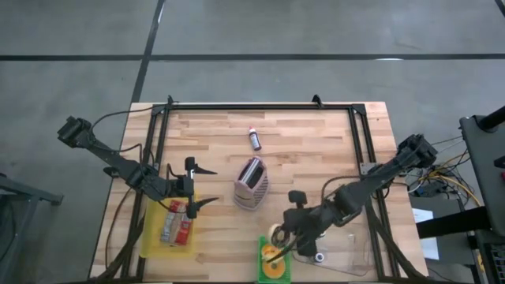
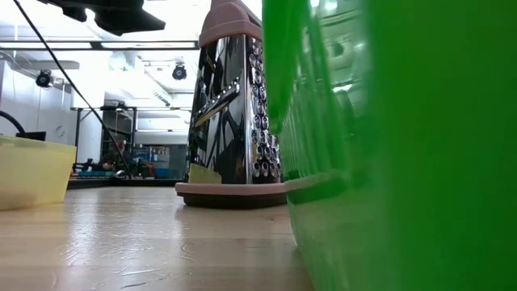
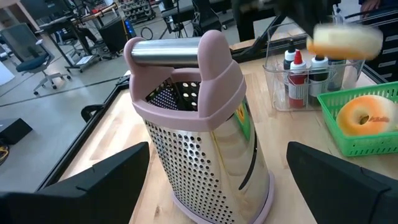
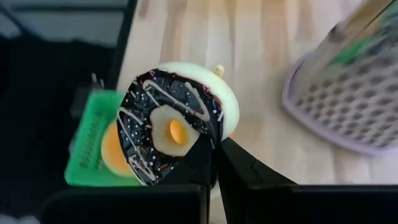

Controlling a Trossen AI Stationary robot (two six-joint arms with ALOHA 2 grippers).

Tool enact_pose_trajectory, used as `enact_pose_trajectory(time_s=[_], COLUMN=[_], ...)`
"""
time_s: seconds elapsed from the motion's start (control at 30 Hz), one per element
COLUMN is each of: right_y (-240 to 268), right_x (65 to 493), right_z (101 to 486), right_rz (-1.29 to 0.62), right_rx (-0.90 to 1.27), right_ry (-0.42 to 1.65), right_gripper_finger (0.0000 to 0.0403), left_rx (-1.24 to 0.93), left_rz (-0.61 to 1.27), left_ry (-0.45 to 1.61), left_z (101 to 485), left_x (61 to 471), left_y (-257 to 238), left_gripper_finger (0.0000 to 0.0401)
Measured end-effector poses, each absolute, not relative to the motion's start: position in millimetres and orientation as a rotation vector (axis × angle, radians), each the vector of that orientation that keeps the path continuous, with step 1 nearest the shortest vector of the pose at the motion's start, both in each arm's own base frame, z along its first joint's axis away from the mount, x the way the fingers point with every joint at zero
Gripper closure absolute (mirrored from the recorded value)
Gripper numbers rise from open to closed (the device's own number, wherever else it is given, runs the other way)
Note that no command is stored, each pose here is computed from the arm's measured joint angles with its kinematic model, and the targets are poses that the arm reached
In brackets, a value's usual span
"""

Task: Pick & Place Food Item
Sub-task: Put the black donut into the green bin

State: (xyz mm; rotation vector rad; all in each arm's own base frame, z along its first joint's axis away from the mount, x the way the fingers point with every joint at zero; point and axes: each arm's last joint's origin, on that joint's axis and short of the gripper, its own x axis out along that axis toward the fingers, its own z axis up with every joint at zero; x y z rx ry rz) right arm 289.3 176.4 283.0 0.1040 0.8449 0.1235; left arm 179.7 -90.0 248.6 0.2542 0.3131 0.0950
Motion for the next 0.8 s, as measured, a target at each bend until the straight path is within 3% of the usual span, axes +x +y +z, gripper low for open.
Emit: enact_pose_trajectory(time_s=[0.4, 0.8], right_y=[205.0, 209.9], right_x=[326.8, 338.9], right_z=[221.3, 215.2], right_rz=[0.211, 0.226], right_rx=[0.115, 0.084], right_ry=[1.067, 1.083], right_gripper_finger=[0.0395, 0.0388], left_rx=[0.247, 0.241], left_rz=[0.093, 0.094], left_ry=[0.314, 0.315], left_z=[247.9, 247.2], left_x=[179.6, 179.5], left_y=[-90.1, -90.0], left_gripper_finger=[0.0018, 0.0018])
